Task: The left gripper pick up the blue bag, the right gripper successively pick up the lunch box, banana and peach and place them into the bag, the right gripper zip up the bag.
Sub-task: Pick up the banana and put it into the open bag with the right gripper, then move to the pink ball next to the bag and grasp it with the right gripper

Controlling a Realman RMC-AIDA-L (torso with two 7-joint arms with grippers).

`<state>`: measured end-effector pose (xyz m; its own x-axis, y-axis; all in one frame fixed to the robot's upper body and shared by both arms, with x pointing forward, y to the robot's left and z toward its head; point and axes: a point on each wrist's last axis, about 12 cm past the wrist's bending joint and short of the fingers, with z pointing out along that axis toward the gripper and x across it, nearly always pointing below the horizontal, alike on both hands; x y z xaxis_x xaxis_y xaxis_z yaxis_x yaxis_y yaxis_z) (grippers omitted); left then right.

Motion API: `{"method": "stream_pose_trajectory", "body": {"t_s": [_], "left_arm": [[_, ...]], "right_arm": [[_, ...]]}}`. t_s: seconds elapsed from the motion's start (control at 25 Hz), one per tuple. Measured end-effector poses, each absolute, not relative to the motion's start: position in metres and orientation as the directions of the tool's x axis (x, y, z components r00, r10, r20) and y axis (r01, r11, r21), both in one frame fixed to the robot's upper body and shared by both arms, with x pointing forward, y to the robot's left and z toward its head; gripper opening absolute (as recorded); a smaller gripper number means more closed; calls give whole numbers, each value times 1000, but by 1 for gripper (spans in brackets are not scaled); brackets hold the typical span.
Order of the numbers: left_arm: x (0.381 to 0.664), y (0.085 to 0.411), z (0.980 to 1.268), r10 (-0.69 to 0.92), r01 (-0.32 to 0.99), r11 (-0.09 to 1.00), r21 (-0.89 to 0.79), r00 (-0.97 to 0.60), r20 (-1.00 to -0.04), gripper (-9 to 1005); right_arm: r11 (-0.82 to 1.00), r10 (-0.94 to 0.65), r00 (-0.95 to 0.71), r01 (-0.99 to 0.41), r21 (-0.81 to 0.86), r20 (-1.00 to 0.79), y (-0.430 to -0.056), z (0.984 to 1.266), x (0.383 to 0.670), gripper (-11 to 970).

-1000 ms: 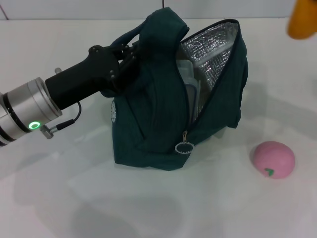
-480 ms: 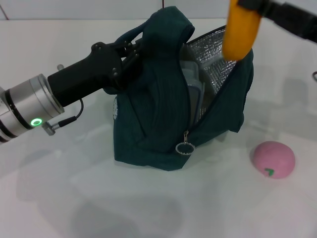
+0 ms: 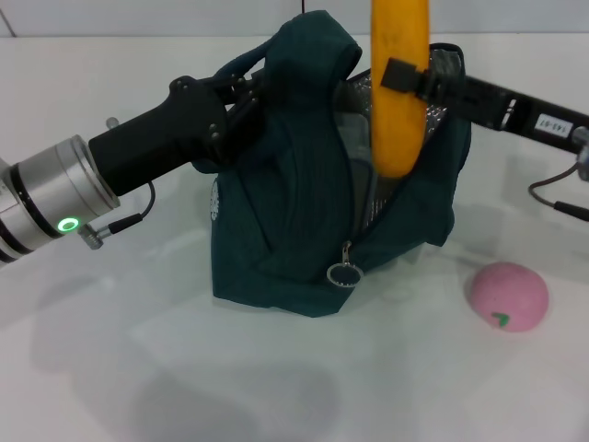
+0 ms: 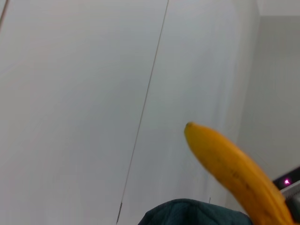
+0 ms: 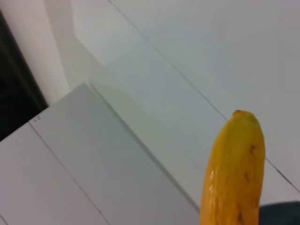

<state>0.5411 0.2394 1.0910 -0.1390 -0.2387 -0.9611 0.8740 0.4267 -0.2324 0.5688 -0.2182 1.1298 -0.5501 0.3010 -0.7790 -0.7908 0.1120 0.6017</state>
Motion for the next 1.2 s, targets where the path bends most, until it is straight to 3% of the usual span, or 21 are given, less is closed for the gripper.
{"method": "stream_pose_trajectory", "body": {"t_s": [0.4, 0.92, 1.2], "left_arm": [[541, 239, 1091, -237, 873, 429, -231, -138, -962, 76], [541, 240, 1091, -240, 871, 430, -236, -142, -960, 76], [541, 240, 1091, -242, 870, 433, -236, -140, -960, 76]], "right_arm": [[219, 251, -575, -750, 624, -779, -208, 1107, 571, 475], [197, 204, -526, -804, 561, -826, -205, 1106, 564, 490], [241, 239, -441, -836, 493, -865, -221, 1110, 562, 721]]}}
